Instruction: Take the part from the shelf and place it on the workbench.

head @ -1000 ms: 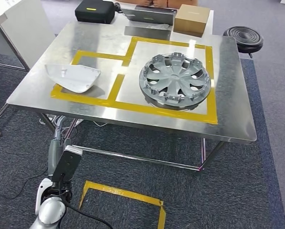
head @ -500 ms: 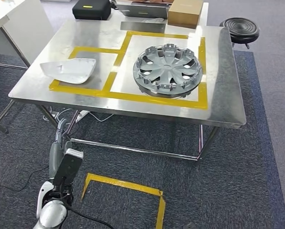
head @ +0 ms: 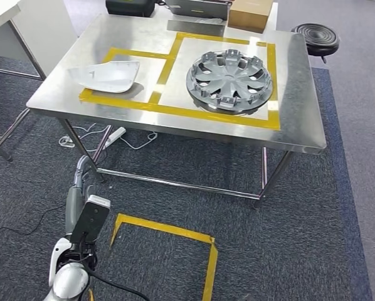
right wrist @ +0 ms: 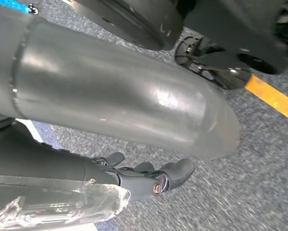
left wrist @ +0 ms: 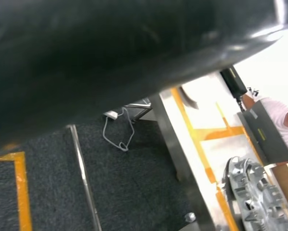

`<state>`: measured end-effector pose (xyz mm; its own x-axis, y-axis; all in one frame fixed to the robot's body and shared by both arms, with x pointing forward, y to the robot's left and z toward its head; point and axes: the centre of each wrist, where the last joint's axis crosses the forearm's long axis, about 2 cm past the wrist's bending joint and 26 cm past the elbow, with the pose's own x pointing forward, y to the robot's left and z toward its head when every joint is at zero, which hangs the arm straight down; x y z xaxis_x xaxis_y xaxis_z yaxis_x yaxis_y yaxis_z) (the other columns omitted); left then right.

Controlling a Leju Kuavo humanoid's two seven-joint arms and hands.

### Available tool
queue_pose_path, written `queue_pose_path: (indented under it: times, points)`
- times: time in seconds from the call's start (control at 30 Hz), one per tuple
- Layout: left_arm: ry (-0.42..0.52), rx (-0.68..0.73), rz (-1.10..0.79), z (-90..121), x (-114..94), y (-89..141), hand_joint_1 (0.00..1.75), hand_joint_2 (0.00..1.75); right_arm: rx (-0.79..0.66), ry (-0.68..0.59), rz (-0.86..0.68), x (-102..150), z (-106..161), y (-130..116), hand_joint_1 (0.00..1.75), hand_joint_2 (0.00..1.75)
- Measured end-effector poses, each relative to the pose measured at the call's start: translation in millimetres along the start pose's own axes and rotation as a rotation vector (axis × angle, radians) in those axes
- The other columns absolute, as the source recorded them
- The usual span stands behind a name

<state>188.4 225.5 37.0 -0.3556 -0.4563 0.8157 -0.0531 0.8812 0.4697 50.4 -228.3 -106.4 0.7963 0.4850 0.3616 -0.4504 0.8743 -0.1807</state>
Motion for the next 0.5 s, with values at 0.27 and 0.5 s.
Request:
queue_pose_path:
  times: [0.27,0.5]
  points:
    - [0.008,-0.001,0.005,3.2,0.3,-1.3,0.00,0.00,-0.002,-0.010,-0.001,3.4,-1.0,-1.2,0.00,0.00]
    - [0.089,-0.021,0.088,12.8,-2.4,-7.4,0.00,0.00,0.001,0.003,-0.020,1.3,-0.2,0.3,0.00,0.00]
